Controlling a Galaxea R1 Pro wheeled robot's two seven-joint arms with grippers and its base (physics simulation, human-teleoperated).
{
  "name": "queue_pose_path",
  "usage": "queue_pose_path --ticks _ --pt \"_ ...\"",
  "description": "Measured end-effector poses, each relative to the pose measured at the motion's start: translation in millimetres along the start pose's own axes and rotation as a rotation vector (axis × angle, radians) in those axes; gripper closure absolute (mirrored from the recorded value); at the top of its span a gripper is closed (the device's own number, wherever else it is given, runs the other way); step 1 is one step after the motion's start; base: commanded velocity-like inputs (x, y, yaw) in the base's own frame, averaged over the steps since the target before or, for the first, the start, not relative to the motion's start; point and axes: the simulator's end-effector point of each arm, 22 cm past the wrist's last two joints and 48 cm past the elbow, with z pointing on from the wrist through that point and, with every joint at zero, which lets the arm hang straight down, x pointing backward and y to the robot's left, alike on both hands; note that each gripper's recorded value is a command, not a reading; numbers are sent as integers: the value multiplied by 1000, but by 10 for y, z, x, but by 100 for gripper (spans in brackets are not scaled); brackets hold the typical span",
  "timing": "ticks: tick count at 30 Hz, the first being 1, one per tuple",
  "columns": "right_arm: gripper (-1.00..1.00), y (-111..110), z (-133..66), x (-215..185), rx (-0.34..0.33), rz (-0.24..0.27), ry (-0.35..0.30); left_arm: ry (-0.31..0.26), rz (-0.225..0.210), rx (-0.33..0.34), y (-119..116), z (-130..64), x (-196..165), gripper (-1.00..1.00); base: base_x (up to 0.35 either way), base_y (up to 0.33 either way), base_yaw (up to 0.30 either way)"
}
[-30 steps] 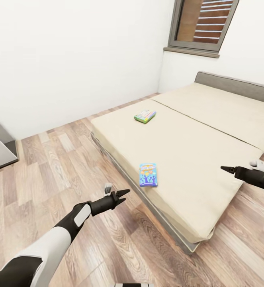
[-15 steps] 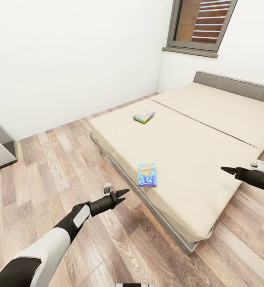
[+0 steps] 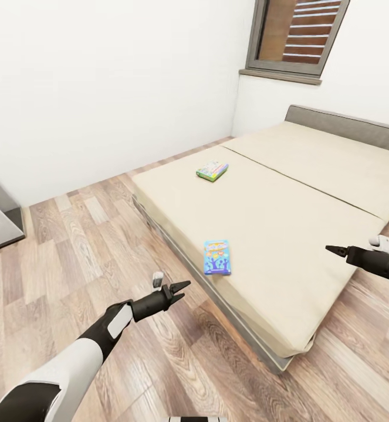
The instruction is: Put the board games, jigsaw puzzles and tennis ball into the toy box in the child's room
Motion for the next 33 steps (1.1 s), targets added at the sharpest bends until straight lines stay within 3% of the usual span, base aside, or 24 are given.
queue_pose_path --ticks 12,33 --pt "-100 1 -2 -1 0 0 0 -38 62 -2 10 13 -39 -100 209 48 0" --pt "-100 1 1 1 0 0 0 -42 61 -3 48 12 21 -100 42 3 0"
